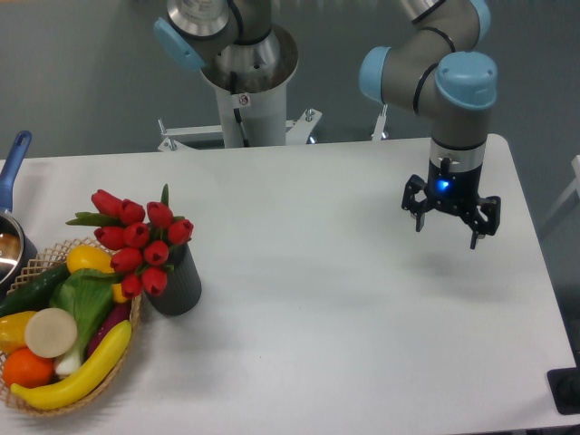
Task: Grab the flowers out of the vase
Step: 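Move the open gripper toward the red tulips in the black vase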
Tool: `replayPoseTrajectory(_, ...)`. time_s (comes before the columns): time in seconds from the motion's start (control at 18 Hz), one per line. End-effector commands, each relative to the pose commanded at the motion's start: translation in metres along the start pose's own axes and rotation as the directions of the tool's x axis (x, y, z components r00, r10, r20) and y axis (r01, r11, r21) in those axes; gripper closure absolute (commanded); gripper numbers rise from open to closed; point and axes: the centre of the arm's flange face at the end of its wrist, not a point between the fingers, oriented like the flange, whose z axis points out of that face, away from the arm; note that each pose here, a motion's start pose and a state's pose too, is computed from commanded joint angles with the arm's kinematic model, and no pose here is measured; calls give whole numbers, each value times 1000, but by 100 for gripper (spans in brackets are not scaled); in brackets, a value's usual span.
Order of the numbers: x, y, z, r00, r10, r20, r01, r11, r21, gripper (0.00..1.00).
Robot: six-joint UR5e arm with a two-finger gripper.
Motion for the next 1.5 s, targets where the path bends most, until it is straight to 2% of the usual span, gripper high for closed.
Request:
replayPoseTrajectory(0.11, 2, -2, 0, 1000, 1, -1, -1, 1000, 1, 0)
replayPoseTrajectory(0.28, 12, -23, -2, 1000, 29, -1, -29, 999, 14, 0)
replayPoseTrajectory(0.56, 31, -54, -14, 999, -43, 2, 43, 998, 48, 0)
replayPoseTrajectory(0.72, 47, -77, -18, 999, -15, -32, 20, 986, 163, 0)
replayPoseTrajectory(0.89, 70, -91, -32, 995, 10, -102, 26, 939, 344, 0)
replayPoseTrajectory(1.0, 89, -98, -35, 991, 31, -134, 25, 917, 399, 0)
replayPoseTrajectory(1.22, 128, -130, -31, 975, 105, -194, -3, 887, 462, 0)
replayPoseTrajectory(1.33, 150, -146, -30, 957, 143, -253, 17, 841, 541, 0)
replayPoseTrajectory(1.5, 176, -150, -36, 924, 180, -337, 97, 743, 662, 0)
